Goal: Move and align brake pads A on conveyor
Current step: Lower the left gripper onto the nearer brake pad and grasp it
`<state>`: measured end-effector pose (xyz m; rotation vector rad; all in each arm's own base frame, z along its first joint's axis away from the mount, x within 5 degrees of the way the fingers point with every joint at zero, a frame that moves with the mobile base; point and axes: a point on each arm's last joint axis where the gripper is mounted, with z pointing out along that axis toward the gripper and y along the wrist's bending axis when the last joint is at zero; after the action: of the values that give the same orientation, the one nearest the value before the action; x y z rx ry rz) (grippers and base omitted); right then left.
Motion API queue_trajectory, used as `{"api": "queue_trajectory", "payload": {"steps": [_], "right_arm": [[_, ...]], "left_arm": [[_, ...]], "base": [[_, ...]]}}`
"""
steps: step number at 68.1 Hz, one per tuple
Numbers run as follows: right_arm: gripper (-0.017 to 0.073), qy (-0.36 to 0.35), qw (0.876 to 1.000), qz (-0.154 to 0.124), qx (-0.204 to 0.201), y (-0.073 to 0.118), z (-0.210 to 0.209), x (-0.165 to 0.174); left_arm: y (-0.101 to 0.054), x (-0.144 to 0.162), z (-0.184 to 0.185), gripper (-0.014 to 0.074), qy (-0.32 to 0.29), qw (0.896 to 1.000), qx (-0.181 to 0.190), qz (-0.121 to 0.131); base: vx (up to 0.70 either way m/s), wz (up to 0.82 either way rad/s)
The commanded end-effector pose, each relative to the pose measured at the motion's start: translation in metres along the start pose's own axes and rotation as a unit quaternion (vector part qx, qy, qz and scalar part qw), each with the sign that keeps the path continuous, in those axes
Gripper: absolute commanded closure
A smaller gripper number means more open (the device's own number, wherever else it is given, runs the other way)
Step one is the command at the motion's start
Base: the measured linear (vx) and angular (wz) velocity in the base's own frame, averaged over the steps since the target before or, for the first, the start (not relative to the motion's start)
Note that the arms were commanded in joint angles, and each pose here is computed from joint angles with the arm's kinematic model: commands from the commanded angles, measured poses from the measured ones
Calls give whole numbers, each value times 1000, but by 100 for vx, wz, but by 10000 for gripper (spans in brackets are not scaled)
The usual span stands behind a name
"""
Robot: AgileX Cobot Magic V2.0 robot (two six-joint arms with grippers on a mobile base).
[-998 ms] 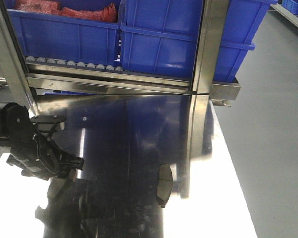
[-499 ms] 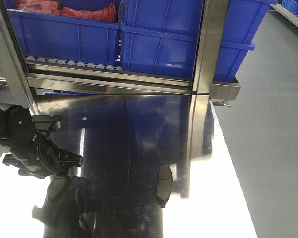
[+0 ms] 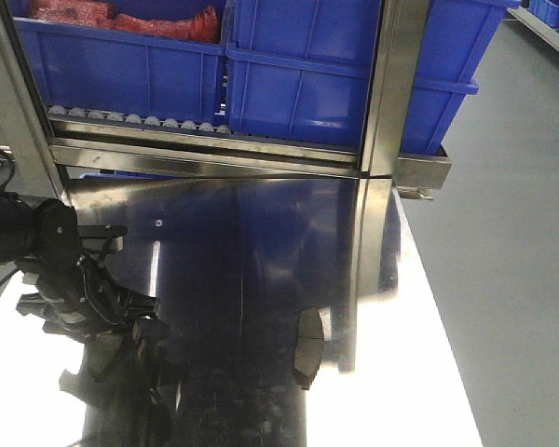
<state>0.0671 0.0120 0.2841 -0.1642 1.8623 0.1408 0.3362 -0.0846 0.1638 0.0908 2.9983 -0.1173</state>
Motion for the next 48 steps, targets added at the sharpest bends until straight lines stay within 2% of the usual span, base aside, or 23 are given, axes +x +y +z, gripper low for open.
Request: {"api": "queue_trajectory", "payload": {"steps": [1,8,14,26,39,48], "right_arm": [[127,-44,999,-8,0,0,-2,-14],[127,-44,999,-8,0,0,-2,-14],[127,-44,999,-8,0,0,-2,-14],[127,-44,999,-8,0,0,-2,-14],[127,-44,999,-8,0,0,-2,-14],[127,-44,999,-8,0,0,-2,-14]], "left_arm": [[-3,-6,-13,146,-29,1000,7,0],[-3,-6,-11,208,-26,1000,6,7],[-3,-7,-13,300,-28,999,6,16],[-5,-13,-26,597,-34,999,8,41],[-6,-9,-58,601,-75,995,13,58],[-5,5,-86,601,-112,991,15,68]], "base": [[0,0],[0,0],[0,0],[0,0],[0,0],[0,0]]}}
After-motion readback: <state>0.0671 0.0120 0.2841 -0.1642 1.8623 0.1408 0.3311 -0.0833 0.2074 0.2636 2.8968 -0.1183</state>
